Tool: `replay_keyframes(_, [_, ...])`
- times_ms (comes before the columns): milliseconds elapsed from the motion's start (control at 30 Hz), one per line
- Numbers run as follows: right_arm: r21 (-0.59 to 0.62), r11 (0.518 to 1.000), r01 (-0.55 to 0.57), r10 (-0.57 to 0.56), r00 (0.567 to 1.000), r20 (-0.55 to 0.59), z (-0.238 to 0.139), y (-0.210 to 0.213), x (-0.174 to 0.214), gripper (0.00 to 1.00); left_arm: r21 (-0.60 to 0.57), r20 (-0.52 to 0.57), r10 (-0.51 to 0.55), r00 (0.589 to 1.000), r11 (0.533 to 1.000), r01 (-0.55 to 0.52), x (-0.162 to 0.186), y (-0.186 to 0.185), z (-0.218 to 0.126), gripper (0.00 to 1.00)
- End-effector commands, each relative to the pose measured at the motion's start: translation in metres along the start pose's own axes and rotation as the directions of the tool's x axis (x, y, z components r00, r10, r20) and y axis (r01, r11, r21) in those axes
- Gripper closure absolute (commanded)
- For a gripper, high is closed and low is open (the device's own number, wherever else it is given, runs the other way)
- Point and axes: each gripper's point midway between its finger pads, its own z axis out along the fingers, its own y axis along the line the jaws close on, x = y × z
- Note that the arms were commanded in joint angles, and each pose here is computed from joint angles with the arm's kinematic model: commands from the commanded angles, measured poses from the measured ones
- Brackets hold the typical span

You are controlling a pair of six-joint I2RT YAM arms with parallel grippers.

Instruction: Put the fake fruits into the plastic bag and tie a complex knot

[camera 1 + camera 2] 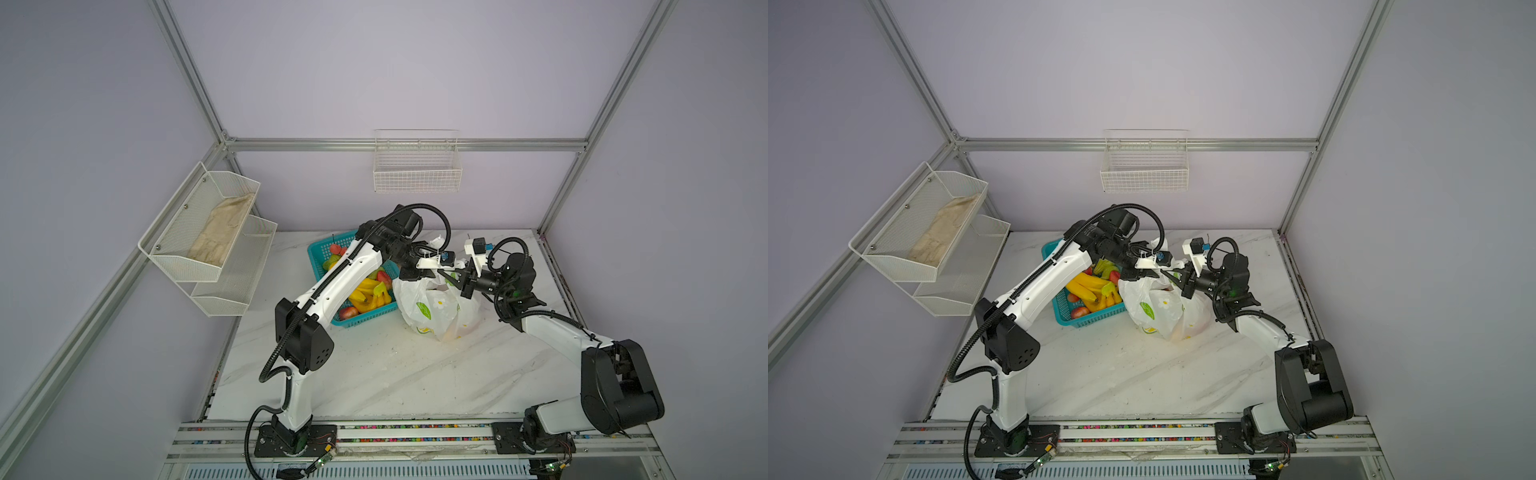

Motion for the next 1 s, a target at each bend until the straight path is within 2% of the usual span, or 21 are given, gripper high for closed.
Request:
replay_keyframes(0, [0.007, 1.0, 0.023, -0.023, 1.0, 0.014, -0.003, 0.006, -0.005, 0.97, -0.049, 0.024, -0.024, 0.999, 0.998, 0.025, -0.011, 0.003, -0.024, 0.65])
replay_keyframes(133, [0.004, 1.0, 0.012, -0.012, 1.0, 0.021, -0.005, 0.009, -0.006, 0.97, -0.069, 0.055, -0.056, 0.997, 0.996, 0.059, -0.008, 0.0, -0.027, 0.59])
replay_keyframes(333, [0.004, 1.0, 0.011, -0.011, 0.999, 0.04, -0.007, 0.012, -0.012, 0.97, -0.086, 0.117, -0.081, 0.99, 0.992, 0.092, -0.014, 0.001, -0.023, 0.6])
replay_keyframes(467, [0.007, 1.0, 0.007, -0.007, 0.999, 0.041, -0.006, 0.011, -0.013, 0.97, -0.078, 0.142, -0.102, 0.985, 0.99, 0.114, -0.016, 0.004, -0.018, 0.67])
replay_keyframes(600, [0.026, 1.0, 0.012, -0.013, 0.999, 0.046, -0.007, 0.008, -0.014, 0.9, -0.092, 0.109, -0.113, 0.988, 0.988, 0.124, -0.008, 0.005, -0.015, 0.89])
replay_keyframes(667, [0.042, 0.999, 0.012, -0.014, 0.999, 0.047, -0.008, 0.005, -0.013, 0.86, -0.096, 0.088, -0.109, 0.99, 0.988, 0.117, -0.002, 0.003, -0.014, 0.96])
replay_keyframes(767, [0.052, 0.999, 0.012, -0.015, 0.999, 0.05, -0.009, 0.003, -0.013, 0.82, -0.095, 0.071, -0.097, 0.993, 0.99, 0.104, 0.001, 0.0, -0.013, 1.0])
replay_keyframes(967, [0.076, 0.997, 0.017, -0.022, 0.998, 0.054, -0.011, -0.002, -0.013, 0.79, -0.093, 0.061, -0.091, 0.994, 0.991, 0.097, 0.003, -0.001, -0.015, 1.0])
